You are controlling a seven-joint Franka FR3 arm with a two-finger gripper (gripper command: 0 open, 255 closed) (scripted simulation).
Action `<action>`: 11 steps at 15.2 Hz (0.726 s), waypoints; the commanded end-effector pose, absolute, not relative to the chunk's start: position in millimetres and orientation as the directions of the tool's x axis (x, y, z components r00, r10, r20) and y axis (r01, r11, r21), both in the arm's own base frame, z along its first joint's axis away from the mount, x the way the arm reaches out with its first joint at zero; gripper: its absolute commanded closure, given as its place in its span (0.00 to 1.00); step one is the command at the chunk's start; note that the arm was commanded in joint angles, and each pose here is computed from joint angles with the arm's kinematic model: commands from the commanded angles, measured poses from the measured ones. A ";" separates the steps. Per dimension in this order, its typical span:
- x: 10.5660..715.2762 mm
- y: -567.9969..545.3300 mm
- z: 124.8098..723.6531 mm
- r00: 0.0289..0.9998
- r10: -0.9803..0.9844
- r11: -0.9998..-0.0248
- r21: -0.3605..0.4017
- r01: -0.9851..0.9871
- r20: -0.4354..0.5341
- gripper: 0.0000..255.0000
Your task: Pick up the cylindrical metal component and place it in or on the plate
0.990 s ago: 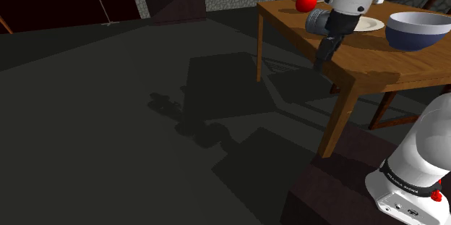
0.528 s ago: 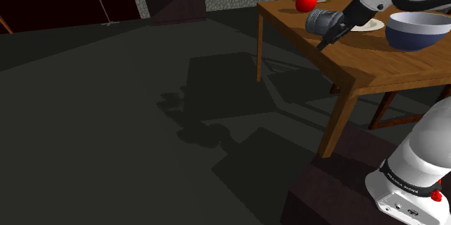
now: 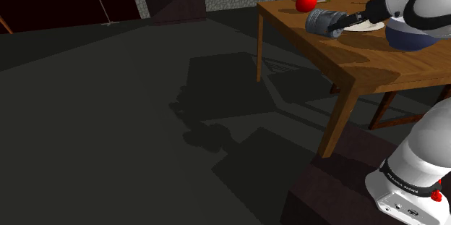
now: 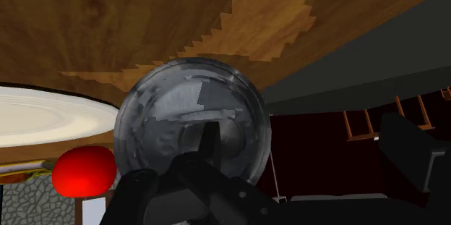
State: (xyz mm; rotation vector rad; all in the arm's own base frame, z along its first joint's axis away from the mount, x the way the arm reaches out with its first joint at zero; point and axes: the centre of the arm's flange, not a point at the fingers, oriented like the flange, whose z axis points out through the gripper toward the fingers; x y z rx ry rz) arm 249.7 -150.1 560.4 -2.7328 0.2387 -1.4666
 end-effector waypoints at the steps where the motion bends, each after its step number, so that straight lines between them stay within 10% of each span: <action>1: 236.4 -167.3 557.5 0.450 -0.165 -0.984 -0.112 -0.141 0.878 0.00; 11: 271.6 -170.2 538.9 0.450 -0.165 -0.984 -0.112 -0.141 0.878 0.00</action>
